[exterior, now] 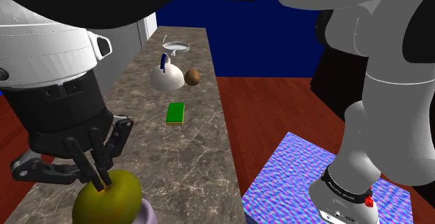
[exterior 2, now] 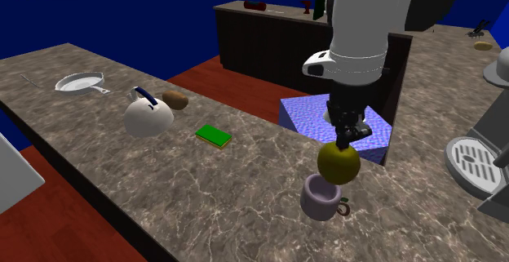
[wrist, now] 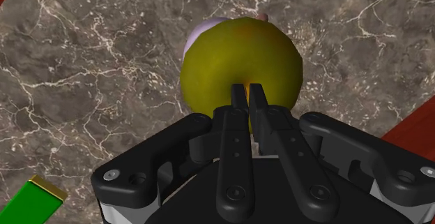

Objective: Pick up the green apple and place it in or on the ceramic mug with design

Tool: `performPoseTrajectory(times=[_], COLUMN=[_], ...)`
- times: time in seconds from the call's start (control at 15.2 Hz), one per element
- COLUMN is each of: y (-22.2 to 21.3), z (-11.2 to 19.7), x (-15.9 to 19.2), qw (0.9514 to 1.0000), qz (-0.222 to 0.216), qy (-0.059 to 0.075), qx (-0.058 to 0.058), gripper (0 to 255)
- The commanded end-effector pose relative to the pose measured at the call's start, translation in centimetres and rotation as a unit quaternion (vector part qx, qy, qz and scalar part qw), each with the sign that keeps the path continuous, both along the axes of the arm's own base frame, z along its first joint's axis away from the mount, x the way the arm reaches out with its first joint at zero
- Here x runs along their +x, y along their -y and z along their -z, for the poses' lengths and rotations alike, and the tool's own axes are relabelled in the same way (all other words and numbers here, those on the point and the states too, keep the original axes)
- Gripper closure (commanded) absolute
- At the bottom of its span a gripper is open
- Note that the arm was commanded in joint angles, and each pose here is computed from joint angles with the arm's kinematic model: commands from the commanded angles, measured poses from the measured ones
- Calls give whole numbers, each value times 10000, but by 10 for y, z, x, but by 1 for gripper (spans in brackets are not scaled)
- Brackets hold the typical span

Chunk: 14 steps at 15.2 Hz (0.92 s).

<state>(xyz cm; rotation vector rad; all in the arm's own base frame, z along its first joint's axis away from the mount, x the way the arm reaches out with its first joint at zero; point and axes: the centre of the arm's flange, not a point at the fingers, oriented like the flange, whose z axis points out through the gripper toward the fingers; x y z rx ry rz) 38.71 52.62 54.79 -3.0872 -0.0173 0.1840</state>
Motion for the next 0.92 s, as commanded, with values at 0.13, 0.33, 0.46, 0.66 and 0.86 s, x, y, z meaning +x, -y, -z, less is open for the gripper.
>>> performPoseTrajectory(times=[0.13,0.33,0.46,0.66,0.86], y=[0,0,0,0,0], z=[21,37,47,54,54], x=[-1,-1,-1,-1,-1], qw=[10000,10000,10000,10000,10000], qz=[0,0,0,0,0], qy=[1,1,1,1,1], qx=[3,3,3,3,3], gripper=[255,255,255,255,255])
